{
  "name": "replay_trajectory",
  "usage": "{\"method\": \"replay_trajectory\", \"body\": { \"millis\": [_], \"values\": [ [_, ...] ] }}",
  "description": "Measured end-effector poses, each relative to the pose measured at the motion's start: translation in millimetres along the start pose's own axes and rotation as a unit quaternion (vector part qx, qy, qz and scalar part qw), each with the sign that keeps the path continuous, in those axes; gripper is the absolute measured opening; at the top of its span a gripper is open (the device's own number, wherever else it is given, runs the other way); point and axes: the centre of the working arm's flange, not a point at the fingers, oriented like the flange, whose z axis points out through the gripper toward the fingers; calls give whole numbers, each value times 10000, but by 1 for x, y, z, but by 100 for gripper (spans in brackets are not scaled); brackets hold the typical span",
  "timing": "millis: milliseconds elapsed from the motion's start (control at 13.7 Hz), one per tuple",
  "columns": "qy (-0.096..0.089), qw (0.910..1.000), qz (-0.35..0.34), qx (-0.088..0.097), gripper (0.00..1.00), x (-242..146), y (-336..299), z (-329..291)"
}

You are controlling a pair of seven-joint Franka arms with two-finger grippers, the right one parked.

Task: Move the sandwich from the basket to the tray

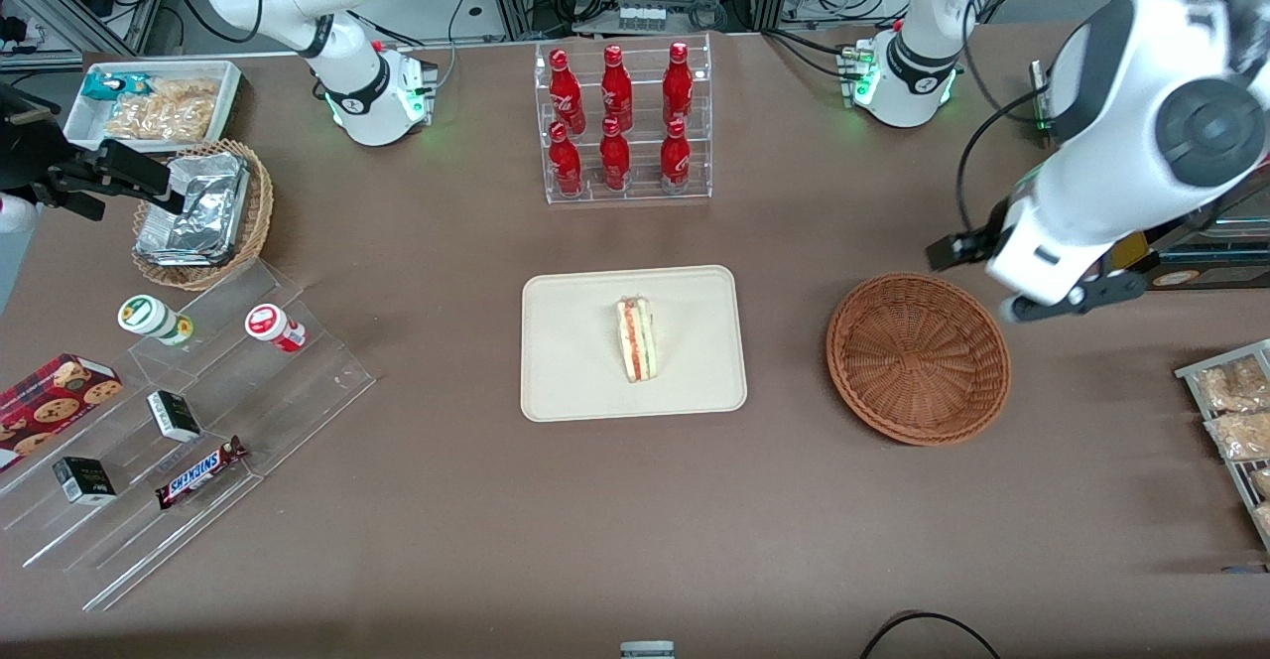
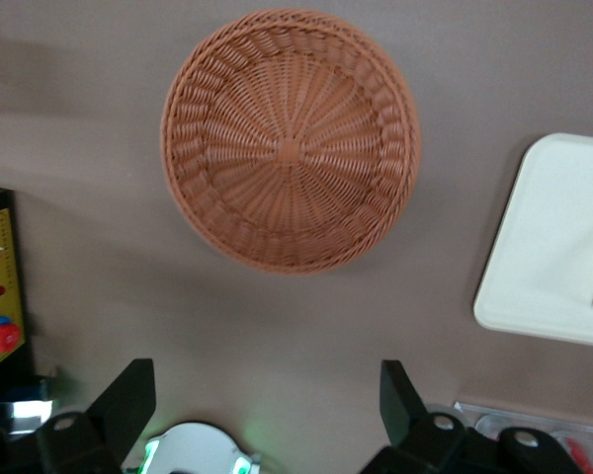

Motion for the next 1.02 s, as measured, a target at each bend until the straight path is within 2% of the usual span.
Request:
{"method": "replay_trajectory", "body": {
  "millis": [439,1024],
  "values": [
    [-183,9977,649,7,100,-27,-49,-27],
    [24,9985,533,-98,100,-42,-98,-54]
  ]
}}
